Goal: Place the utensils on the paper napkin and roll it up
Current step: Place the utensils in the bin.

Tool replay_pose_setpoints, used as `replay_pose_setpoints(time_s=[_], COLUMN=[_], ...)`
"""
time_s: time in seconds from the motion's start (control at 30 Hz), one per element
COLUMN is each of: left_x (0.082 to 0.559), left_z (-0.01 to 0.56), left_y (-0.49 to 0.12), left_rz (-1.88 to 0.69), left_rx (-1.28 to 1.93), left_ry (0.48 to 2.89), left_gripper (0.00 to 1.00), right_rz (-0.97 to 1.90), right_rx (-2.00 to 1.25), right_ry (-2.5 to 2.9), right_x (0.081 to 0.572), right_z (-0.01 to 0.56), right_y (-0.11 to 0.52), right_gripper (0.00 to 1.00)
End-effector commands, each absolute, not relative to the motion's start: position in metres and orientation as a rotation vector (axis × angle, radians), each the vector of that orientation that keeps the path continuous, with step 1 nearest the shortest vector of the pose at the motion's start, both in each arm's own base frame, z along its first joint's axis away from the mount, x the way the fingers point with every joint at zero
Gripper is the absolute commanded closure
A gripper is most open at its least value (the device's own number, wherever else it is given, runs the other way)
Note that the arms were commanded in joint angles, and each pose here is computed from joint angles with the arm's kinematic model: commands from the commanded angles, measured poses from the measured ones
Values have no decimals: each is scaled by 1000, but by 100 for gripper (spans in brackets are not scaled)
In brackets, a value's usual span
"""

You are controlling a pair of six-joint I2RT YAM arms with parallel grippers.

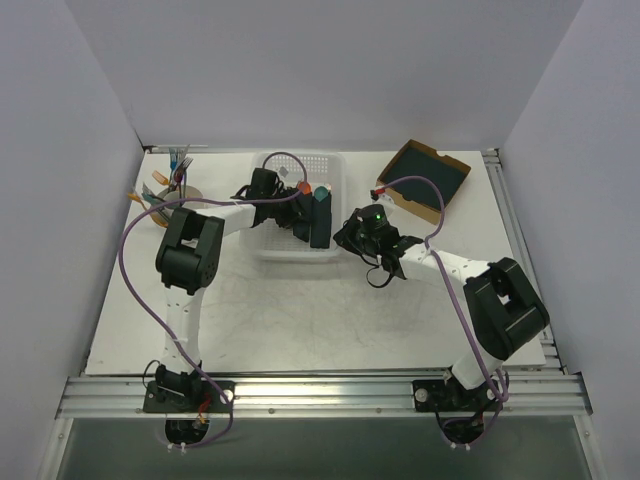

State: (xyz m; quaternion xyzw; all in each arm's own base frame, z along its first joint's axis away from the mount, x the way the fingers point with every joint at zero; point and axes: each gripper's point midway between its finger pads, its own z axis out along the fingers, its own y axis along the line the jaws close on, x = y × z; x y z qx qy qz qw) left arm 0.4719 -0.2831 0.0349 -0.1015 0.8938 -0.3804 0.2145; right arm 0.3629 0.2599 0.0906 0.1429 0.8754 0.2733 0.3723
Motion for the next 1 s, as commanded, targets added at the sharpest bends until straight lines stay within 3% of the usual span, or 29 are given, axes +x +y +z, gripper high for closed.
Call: replay_pose_setpoints(time_s=[0.0,0.33,0.57,0.97], left_x=[478,476,475,475], left_z=[37,29,28,22], left_y=[-286,-284,-283,-280], left_rz=[-1072,-1047,-1037,-997], left_rx=[-283,-271,-261,-253], left_ry=[2482,2519,2519,2550], left_gripper=[87,82,72,69], right_rz=[710,706,705,698], right_rx=[378,386,388,395], right_ry=[2212,2213,2214,2216], right_x=[365,364,365,365], right_z=[101,100,99,97], right_y=[256,254,253,251], right_gripper=[86,86,86,85])
